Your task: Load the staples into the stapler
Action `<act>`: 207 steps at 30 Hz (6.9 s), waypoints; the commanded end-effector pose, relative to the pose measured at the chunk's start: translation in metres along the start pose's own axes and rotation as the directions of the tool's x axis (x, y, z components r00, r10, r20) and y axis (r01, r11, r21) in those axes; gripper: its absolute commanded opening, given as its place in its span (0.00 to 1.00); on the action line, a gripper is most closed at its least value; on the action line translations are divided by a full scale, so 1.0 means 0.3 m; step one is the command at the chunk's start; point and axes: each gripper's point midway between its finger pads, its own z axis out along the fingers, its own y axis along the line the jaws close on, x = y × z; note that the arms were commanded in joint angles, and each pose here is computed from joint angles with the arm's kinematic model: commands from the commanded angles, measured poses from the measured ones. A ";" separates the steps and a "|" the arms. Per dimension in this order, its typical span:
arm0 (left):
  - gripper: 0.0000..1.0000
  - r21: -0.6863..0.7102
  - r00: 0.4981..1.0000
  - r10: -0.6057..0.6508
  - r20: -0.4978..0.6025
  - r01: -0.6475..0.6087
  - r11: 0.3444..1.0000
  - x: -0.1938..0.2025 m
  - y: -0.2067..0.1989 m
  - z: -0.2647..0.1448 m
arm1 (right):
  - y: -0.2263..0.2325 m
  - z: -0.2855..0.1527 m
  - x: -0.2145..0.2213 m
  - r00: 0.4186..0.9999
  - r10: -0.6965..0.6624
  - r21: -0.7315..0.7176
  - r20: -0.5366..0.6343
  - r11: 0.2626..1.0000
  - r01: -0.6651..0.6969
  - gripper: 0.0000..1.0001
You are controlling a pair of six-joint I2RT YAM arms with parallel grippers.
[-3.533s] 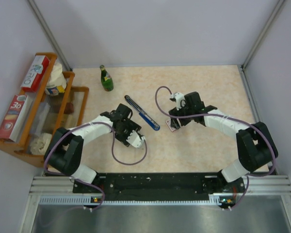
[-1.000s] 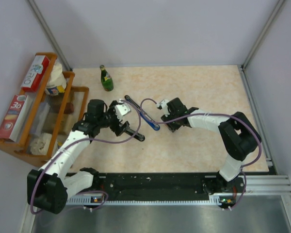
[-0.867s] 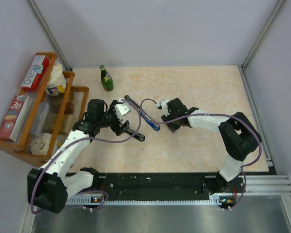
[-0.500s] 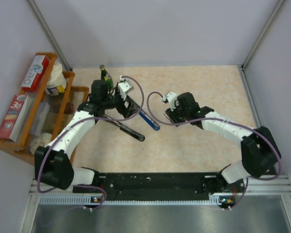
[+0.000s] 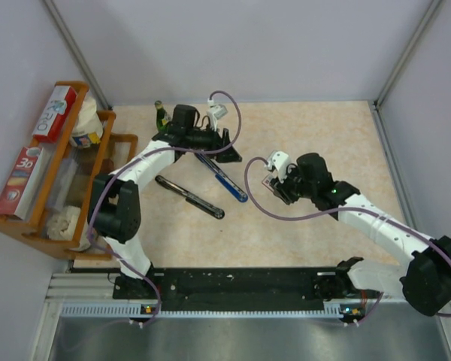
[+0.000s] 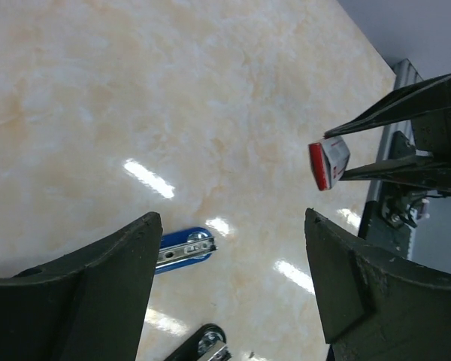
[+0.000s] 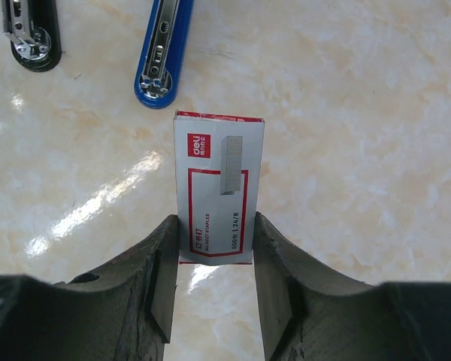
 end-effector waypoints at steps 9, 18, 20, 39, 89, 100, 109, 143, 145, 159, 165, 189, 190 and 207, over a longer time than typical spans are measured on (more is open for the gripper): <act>0.81 0.129 0.999 0.032 -0.044 -0.026 0.991 0.022 -0.182 0.135 | 0.008 -0.051 -0.086 0.989 -0.046 -0.020 0.141 0.999 0.049 0.40; 0.81 0.144 0.997 -0.010 -0.081 0.021 0.989 0.064 -0.154 0.176 | 0.022 -0.079 -0.113 0.977 -0.073 -0.025 0.200 0.997 0.079 0.40; 0.81 0.148 0.996 -0.016 -0.090 0.030 0.989 0.072 -0.152 0.181 | 0.026 -0.079 -0.115 0.976 -0.074 -0.030 0.204 0.996 0.081 0.40; 0.78 0.211 0.994 -0.013 -0.110 0.036 0.977 0.090 -0.206 0.199 | 0.036 -0.034 -0.082 0.980 -0.110 -0.026 0.165 0.993 0.115 0.40; 0.79 0.204 0.983 0.049 -0.179 -0.011 0.979 0.165 -0.222 0.244 | 0.036 -0.058 -0.125 0.963 -0.141 0.019 0.230 0.990 0.140 0.39; 0.78 0.190 0.984 0.051 -0.173 -0.017 0.982 0.159 -0.215 0.249 | 0.062 -0.059 -0.127 0.959 -0.142 -0.017 0.244 0.988 0.151 0.39; 0.78 0.244 0.983 0.031 -0.182 0.015 0.970 0.170 -0.245 0.255 | 0.060 -0.044 -0.122 0.961 -0.151 -0.009 0.230 0.988 0.157 0.39; 0.77 0.278 0.969 0.021 -0.248 0.050 0.959 0.246 -0.256 0.295 | 0.023 -0.030 -0.158 0.945 -0.148 0.080 0.292 0.988 0.130 0.38; 0.77 0.279 0.968 0.024 -0.251 0.049 0.959 0.248 -0.259 0.293 | 0.020 -0.034 -0.166 0.943 -0.144 0.088 0.301 0.988 0.124 0.38; 0.73 0.275 0.959 0.044 -0.279 0.035 0.961 0.271 -0.265 0.316 | 0.029 -0.023 -0.180 0.935 -0.161 0.103 0.317 0.985 0.135 0.38; 0.69 0.274 0.970 0.069 -0.232 -0.003 0.962 0.205 -0.273 0.276 | 0.039 -0.020 -0.156 0.937 -0.188 0.091 0.293 0.981 0.168 0.38; 0.19 0.265 0.977 0.051 -0.208 0.006 0.964 0.165 -0.250 0.245 | 0.027 0.010 -0.033 0.961 -0.254 0.055 0.112 0.967 0.249 0.36; 0.19 0.264 0.977 0.048 -0.210 0.009 0.964 0.167 -0.247 0.248 | 0.025 0.010 -0.032 0.962 -0.250 0.055 0.112 0.968 0.245 0.37; 0.06 0.232 0.989 0.029 -0.144 0.005 0.973 0.096 -0.205 0.193 | 0.005 0.038 0.025 0.972 -0.230 0.043 0.041 0.973 0.229 0.38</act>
